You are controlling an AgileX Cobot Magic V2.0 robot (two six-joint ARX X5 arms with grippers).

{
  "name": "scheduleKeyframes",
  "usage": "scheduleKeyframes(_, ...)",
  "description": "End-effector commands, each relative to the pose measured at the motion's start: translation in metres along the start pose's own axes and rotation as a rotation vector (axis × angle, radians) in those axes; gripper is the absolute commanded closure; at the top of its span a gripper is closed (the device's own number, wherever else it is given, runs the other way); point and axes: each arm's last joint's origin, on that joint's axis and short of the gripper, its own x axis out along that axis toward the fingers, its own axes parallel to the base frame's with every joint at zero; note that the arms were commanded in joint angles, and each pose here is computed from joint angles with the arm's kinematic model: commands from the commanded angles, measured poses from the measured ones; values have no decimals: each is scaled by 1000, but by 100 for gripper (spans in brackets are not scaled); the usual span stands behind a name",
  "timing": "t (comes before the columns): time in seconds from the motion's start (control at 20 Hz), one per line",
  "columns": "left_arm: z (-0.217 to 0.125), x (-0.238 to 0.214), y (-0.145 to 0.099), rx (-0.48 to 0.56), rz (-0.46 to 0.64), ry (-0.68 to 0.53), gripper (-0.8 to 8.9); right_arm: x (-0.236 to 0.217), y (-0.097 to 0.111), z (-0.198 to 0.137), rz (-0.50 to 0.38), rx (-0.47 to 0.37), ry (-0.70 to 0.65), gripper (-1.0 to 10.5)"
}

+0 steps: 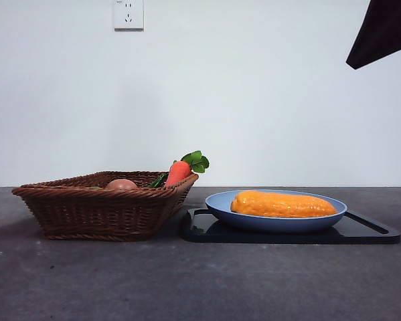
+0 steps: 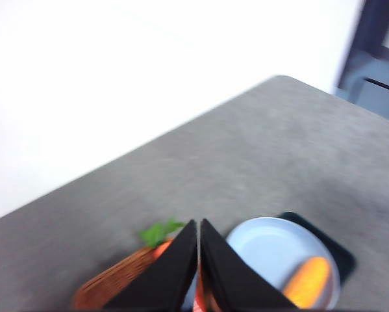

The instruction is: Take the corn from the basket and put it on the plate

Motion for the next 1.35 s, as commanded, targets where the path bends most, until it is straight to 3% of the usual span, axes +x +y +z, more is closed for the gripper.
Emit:
scheduleKeyframes(0.05,-23,-30,5,-14,101,-40,806,-1,1,5,4,-15,-24,945)
scheduleKeyframes(0.3,-107,-75,-10,9,338,-173,806,-1,1,5,3,-15,-24,945)
scheduleKeyframes(0.45,-164,-80,-25,-36,490,-212,806,-1,1,5,4,-15,-24,945)
scheduleKeyframes(0.95,-318,-67,-57,-169,667,-189,806,-1,1,5,4,-15,-24,945)
scheduleKeyframes(1.35,-366,-55,-62,-221,665,-197,806,-1,1,5,4,-15,-24,945)
